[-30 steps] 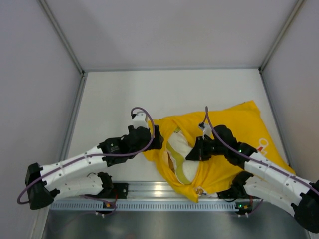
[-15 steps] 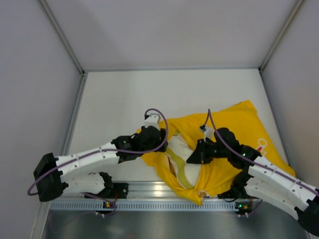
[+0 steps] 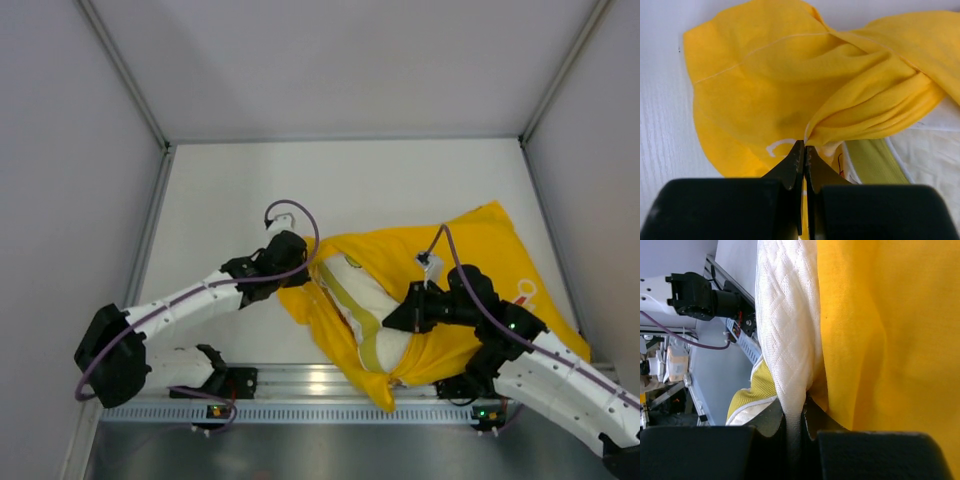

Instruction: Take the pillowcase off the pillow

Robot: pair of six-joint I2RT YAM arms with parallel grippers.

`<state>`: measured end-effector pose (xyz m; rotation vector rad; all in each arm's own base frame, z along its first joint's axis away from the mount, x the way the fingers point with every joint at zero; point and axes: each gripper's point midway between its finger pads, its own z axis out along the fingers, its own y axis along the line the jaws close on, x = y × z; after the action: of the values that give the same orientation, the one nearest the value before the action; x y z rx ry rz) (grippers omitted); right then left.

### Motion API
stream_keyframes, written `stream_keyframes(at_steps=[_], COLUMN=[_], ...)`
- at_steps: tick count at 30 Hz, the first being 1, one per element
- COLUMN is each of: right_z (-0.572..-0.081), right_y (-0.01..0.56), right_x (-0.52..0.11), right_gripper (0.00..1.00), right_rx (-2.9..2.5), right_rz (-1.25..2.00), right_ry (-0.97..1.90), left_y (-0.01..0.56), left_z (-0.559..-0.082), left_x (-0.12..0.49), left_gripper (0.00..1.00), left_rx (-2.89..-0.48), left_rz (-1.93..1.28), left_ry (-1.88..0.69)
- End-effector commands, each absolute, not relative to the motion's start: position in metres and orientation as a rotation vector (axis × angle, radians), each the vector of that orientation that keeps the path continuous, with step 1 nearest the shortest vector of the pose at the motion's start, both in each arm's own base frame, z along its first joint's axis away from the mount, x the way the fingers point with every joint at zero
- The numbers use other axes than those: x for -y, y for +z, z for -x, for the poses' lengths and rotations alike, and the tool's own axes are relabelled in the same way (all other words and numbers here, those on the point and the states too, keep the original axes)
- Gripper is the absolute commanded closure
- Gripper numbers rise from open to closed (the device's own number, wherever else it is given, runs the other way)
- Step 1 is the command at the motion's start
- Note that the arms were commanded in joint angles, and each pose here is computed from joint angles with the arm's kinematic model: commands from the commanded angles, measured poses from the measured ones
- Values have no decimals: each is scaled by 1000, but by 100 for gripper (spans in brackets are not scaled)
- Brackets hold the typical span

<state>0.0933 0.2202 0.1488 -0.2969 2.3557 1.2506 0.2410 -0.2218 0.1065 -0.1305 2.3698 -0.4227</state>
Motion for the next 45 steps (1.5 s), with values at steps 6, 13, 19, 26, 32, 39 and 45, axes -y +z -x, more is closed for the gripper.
stream_keyframes(at_steps=[6, 13, 19, 26, 32, 39, 45], right_z=[-51, -47, -87, -133, -148, -146, -163], right_y=[191, 194, 215, 256, 238, 207, 191], right_x=[-208, -201, -213, -249, -272, -270, -265], right_gripper=[100, 100, 100, 100, 100, 100, 100], right_rx=[-2313, -2310, -2252, -2152, -2198, -2206, -2259], right_rz=[414, 405, 326, 312, 337, 391, 244], right_ry=[1396, 1379, 1267, 1260, 1278, 1246, 1160], left_y=[115, 143, 113, 138, 212, 230, 213], left_z=[-298, -333, -283, -233, -214, -201, -184], left_x=[180, 189, 225, 239, 204, 207, 237], left_gripper=[100, 100, 100, 77, 16, 11, 12], left_rx=[-2290, -2269, -2285, -2233, -2080, -2221, -2259], left_rz=[282, 285, 165, -36, 49, 231, 223], left_ry=[-308, -352, -569, -803, -793, -850, -999])
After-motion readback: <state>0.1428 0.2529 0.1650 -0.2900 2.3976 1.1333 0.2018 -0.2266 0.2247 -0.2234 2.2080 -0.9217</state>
